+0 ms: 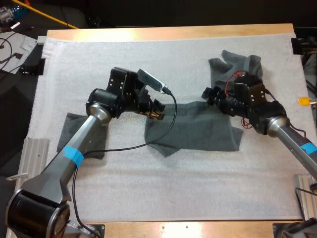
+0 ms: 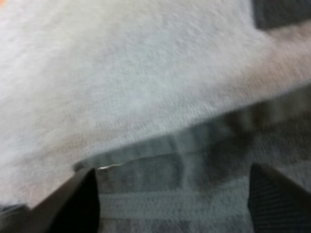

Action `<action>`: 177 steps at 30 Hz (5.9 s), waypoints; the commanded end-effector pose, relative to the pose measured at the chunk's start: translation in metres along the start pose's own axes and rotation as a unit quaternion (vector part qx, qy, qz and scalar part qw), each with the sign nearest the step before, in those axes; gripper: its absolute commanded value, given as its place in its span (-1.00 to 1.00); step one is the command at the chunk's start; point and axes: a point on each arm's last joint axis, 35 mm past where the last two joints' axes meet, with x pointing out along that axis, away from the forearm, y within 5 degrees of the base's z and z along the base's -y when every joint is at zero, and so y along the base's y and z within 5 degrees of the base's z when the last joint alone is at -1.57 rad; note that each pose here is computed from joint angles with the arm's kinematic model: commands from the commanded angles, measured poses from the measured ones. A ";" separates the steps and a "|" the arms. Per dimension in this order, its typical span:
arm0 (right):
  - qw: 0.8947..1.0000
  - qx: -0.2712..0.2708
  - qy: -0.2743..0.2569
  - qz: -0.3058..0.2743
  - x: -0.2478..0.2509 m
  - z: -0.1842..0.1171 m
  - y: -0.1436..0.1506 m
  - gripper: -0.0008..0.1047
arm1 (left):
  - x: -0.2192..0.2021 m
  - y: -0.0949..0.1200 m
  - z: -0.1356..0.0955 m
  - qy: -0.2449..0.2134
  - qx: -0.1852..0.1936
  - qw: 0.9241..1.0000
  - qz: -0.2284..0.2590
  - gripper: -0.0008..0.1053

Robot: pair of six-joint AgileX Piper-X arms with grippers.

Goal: Pick towel from pile, fold and stack

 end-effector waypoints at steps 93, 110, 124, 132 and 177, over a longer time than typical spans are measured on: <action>0.979 -0.024 0.182 -0.089 -0.005 -0.112 -0.073 -0.25 | -0.179 -0.067 -0.117 0.019 -0.094 0.995 -0.037 0.15; 0.986 -0.027 0.153 -0.062 -0.016 -0.102 -0.062 -0.98 | -0.179 -0.068 -0.116 0.015 -0.086 0.995 -0.039 0.14; 0.977 -0.070 0.181 -0.094 -0.055 -0.108 -0.056 -0.97 | -0.166 -0.065 -0.114 -0.006 -0.065 0.995 -0.073 0.14; 0.973 -0.070 0.192 -0.106 -0.058 -0.110 -0.059 -0.98 | -0.120 -0.063 -0.118 0.033 -0.067 0.992 -0.104 0.14; 0.973 -0.079 0.191 -0.101 -0.058 -0.110 -0.058 -0.99 | 0.065 -0.049 -0.119 0.162 -0.076 0.984 -0.015 0.09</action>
